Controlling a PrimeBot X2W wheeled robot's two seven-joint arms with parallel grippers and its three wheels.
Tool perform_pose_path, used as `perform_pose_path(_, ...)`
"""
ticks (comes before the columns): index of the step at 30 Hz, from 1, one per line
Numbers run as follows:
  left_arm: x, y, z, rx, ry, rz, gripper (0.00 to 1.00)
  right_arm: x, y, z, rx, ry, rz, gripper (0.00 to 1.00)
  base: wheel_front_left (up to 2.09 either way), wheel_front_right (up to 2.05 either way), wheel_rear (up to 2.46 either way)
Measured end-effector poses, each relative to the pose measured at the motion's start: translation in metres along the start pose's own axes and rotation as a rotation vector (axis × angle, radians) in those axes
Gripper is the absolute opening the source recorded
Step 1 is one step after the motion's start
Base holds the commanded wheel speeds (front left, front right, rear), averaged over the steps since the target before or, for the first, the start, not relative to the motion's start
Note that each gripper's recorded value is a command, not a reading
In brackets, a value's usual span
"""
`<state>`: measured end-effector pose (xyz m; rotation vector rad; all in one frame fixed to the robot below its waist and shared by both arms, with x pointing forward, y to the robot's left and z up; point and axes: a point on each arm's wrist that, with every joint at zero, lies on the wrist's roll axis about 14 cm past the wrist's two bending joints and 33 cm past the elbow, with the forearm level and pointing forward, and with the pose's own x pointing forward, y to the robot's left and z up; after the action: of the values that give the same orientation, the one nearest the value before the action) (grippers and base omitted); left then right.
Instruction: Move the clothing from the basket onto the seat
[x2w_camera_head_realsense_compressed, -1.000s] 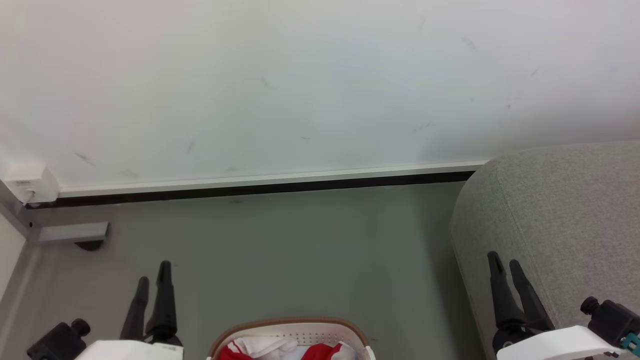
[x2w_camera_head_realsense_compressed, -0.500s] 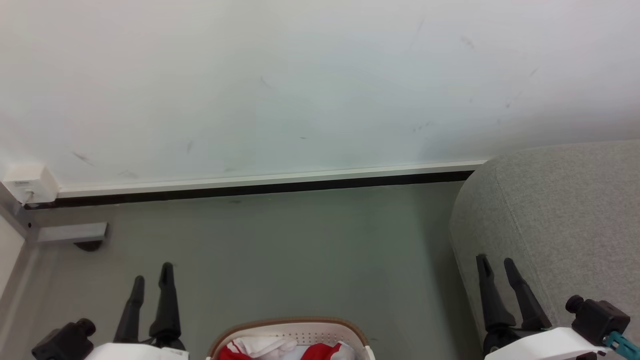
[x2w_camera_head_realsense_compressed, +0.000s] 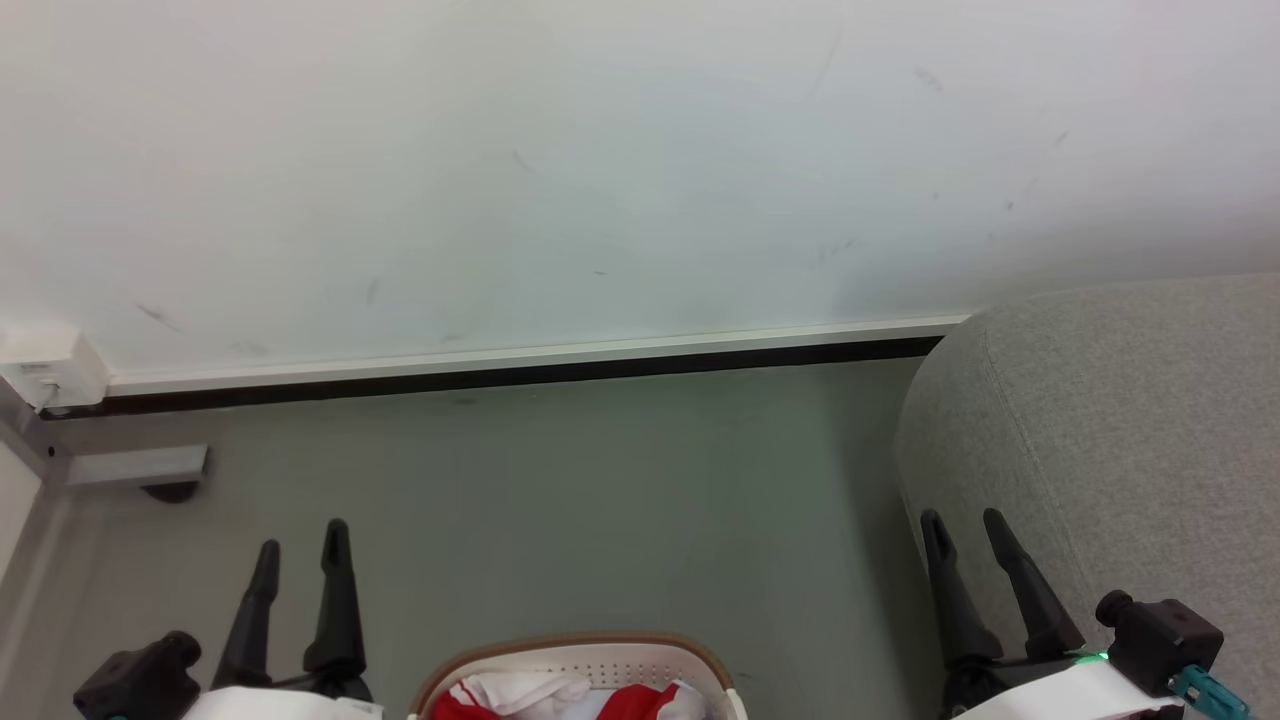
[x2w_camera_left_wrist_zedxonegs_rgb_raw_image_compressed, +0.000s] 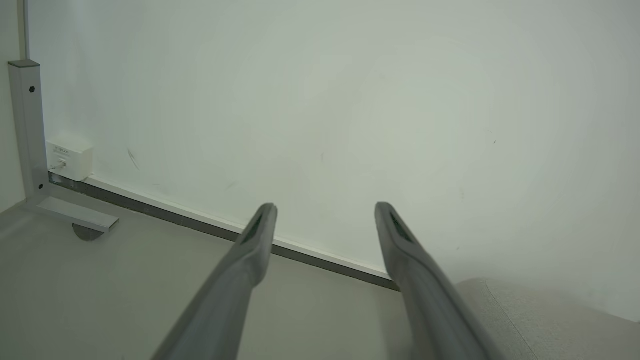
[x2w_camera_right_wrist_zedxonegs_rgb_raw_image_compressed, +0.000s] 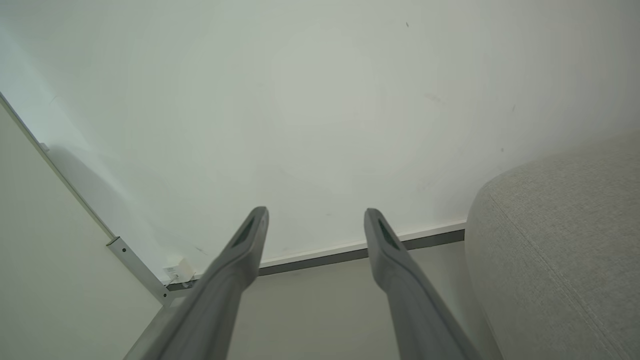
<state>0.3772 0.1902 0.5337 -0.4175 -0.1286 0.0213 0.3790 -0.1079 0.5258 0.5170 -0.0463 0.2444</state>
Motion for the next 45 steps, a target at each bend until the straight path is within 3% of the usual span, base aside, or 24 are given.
perform_pose_path(20, -0.002, -0.007, 0.005, 0.149, -0.034, -0.037, 1.0, -0.001, 0.018, 0.005, -0.141, -0.034, 0.069, 1.0, 0.0, 0.0, 0.0)
perform_pose_path(45, -0.004, -0.021, -0.004, 0.309, -0.039, -0.105, 1.0, -0.005, 0.013, 0.004, -0.288, -0.046, 0.073, 1.0, 0.0, 0.0, 0.0)
